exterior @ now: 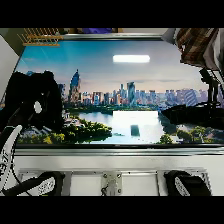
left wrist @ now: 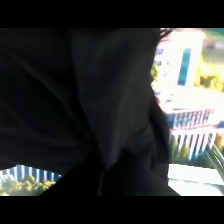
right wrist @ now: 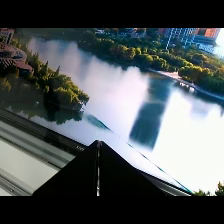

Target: Fold the clothes and pants, and hang the long-sleeved shirts on hangers.

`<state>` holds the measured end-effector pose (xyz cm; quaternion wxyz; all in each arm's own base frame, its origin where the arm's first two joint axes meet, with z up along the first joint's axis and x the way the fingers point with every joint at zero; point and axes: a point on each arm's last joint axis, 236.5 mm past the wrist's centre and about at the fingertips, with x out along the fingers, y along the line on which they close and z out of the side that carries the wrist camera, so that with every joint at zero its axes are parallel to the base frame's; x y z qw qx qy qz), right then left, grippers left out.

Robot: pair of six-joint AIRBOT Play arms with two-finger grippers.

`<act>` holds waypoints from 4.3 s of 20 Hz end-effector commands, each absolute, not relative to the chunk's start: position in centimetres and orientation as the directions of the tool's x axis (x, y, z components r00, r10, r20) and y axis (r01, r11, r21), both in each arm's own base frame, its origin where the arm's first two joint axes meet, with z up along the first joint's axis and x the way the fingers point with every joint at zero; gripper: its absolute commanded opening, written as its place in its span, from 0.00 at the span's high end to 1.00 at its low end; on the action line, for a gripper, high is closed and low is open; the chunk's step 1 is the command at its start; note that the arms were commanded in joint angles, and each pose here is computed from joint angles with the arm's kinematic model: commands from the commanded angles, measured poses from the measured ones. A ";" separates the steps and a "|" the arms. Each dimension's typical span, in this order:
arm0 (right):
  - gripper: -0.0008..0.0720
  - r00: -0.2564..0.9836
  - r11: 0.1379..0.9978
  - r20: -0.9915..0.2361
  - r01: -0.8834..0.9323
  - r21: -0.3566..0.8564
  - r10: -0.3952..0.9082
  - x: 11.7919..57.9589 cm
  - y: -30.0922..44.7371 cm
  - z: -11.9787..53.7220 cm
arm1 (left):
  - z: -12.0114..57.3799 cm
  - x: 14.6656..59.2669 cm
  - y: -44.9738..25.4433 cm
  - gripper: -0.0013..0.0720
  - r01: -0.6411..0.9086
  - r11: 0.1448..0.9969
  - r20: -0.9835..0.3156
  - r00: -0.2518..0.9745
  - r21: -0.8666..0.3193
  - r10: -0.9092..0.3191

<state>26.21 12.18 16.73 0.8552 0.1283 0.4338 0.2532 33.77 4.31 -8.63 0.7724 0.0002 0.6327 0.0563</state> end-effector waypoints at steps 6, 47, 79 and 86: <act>0.97 0.495 0.838 -0.677 -0.322 0.440 0.545 26.2 12.2 16.7 | 11.3 39.5 -13.8 0.96 0.271 0.961 -0.767 0.605 -0.053 -0.213; 0.26 0.470 0.817 -0.728 0.027 0.577 0.499 29.5 5.0 9.6 | -2.6 53.0 -14.1 0.06 0.419 0.857 -0.835 0.320 -0.299 -0.448; 0.97 0.348 0.771 -0.781 0.204 0.603 0.519 36.1 11.0 -6.6 | 4.9 55.1 -20.1 0.96 0.524 0.826 -0.788 0.410 -0.208 -0.459; 0.97 0.846 0.828 -0.193 -0.395 0.398 0.497 39.2 9.8 35.4 | 40.1 41.5 -18.2 0.96 0.566 0.824 -0.269 0.800 0.042 -0.536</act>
